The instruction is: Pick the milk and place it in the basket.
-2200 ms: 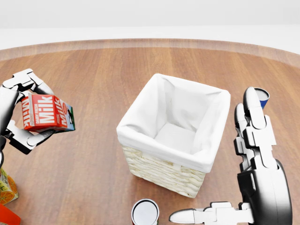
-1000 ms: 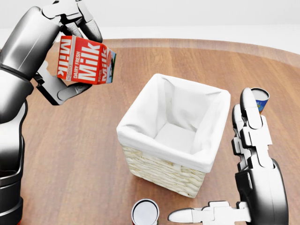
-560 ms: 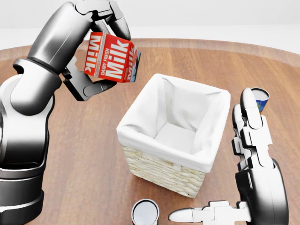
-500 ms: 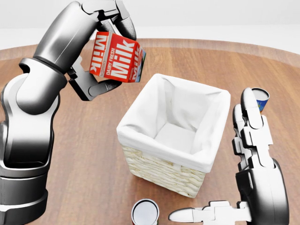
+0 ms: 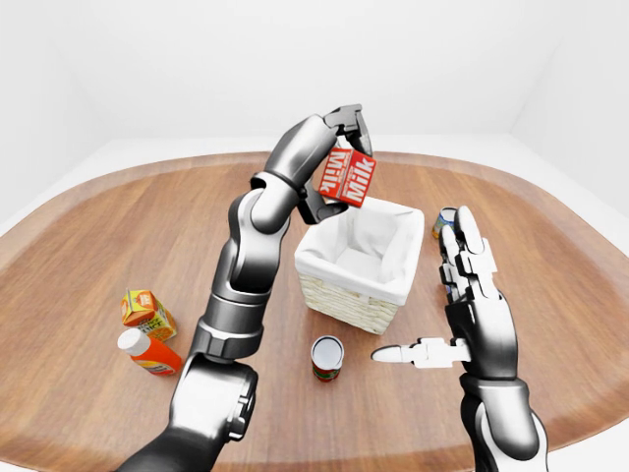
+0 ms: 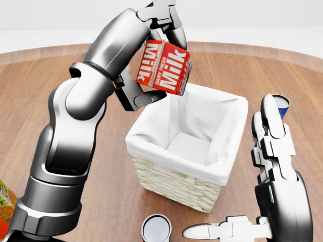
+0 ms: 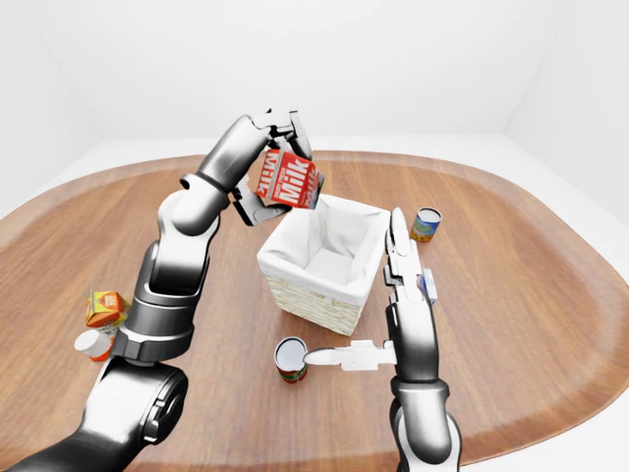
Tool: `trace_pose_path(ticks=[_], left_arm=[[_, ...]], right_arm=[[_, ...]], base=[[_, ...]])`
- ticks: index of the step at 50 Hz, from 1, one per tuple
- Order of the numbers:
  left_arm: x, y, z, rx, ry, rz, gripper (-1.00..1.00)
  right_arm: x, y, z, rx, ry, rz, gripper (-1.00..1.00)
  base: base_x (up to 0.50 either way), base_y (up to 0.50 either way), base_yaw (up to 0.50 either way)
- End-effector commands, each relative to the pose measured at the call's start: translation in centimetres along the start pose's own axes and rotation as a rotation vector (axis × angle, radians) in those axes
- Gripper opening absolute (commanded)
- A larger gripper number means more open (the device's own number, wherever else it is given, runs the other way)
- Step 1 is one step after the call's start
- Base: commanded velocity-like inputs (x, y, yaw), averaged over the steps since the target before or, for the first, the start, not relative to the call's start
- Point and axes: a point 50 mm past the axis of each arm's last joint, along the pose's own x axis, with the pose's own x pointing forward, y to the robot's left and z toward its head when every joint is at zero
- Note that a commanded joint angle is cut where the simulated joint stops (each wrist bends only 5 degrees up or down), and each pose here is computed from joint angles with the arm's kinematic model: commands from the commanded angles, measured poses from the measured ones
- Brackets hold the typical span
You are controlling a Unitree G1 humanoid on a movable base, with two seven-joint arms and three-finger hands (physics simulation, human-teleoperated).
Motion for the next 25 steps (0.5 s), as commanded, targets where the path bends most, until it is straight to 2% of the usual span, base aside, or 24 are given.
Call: trace_pose_path(ticks=[1,14,25], left_arm=[[1.0,-1.3,0.7,-0.06,-0.012,0.01,-1.0],[1.8,-2.5,0.5,-0.092,0.012,-0.013,-1.0],[2.9,-2.5,-1.1,-0.137,0.085,-0.014,-1.0]], right_arm=[[0.0,0.0,-0.1,0.0,0.001,-0.001,1.0],[-0.1,0.0,-0.1,0.0,0.0,0.0,1.0],[-0.1,0.0,0.0,0.001,0.0,0.0,1.0]], base=[[0.0,0.0,0.0],[0.0,0.0,0.0],[0.0,0.0,0.0]])
